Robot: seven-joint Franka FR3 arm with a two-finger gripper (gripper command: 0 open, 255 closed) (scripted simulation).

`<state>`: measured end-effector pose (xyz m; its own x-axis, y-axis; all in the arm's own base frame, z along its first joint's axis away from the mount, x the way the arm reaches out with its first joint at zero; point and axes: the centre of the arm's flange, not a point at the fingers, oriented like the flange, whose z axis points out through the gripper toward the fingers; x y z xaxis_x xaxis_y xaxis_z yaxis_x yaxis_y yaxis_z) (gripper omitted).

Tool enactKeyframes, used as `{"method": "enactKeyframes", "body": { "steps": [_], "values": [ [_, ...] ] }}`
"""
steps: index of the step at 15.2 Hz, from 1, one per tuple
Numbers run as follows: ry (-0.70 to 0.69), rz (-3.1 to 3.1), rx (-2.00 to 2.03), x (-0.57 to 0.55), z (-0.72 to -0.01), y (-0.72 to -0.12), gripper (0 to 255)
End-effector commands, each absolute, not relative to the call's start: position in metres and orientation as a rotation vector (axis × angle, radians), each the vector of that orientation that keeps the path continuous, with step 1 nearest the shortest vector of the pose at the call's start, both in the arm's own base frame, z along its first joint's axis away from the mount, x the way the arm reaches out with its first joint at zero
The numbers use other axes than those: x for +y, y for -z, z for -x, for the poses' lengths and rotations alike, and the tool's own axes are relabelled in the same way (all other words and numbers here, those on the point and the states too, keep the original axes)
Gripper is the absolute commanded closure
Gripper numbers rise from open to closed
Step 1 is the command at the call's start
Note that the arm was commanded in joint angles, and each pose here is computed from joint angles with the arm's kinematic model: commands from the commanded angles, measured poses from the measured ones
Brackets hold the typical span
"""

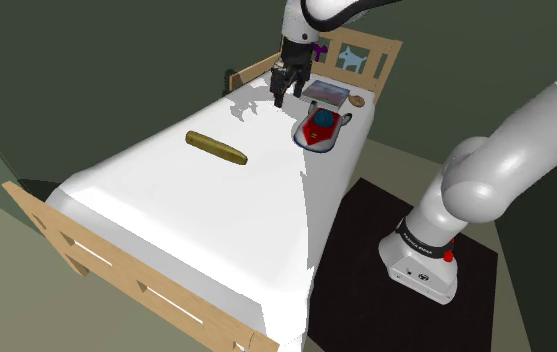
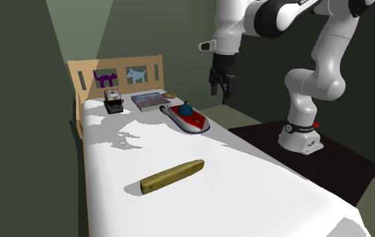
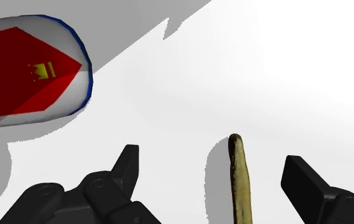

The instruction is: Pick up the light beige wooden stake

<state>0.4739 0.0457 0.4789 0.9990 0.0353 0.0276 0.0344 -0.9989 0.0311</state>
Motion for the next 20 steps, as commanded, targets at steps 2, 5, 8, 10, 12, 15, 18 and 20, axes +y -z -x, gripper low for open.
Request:
{"method": "enactKeyframes", "body": {
  "steps": [2,5,8,10,12,15,18,20],
  "values": [
    [-0.021,-3.118,0.1,0.055,-0.508,-0.454,0],
    [0.002,-3.125,0.145,0.065,-0.538,-0.428,0],
    [0.026,-3.131,0.19,0.075,-0.568,-0.402,0],
    [0.041,-3.134,0.22,0.083,-0.587,-0.384,0],
    [0.057,-3.138,0.251,0.091,-0.606,-0.366,0],
    [0.081,-3.142,0.296,0.104,-0.633,-0.338,0],
    [0.105,-3.145,0.342,0.118,-0.66,-0.311,0],
    [0.121,-3.146,0.373,0.128,-0.677,-0.292,0]
  ]
}}
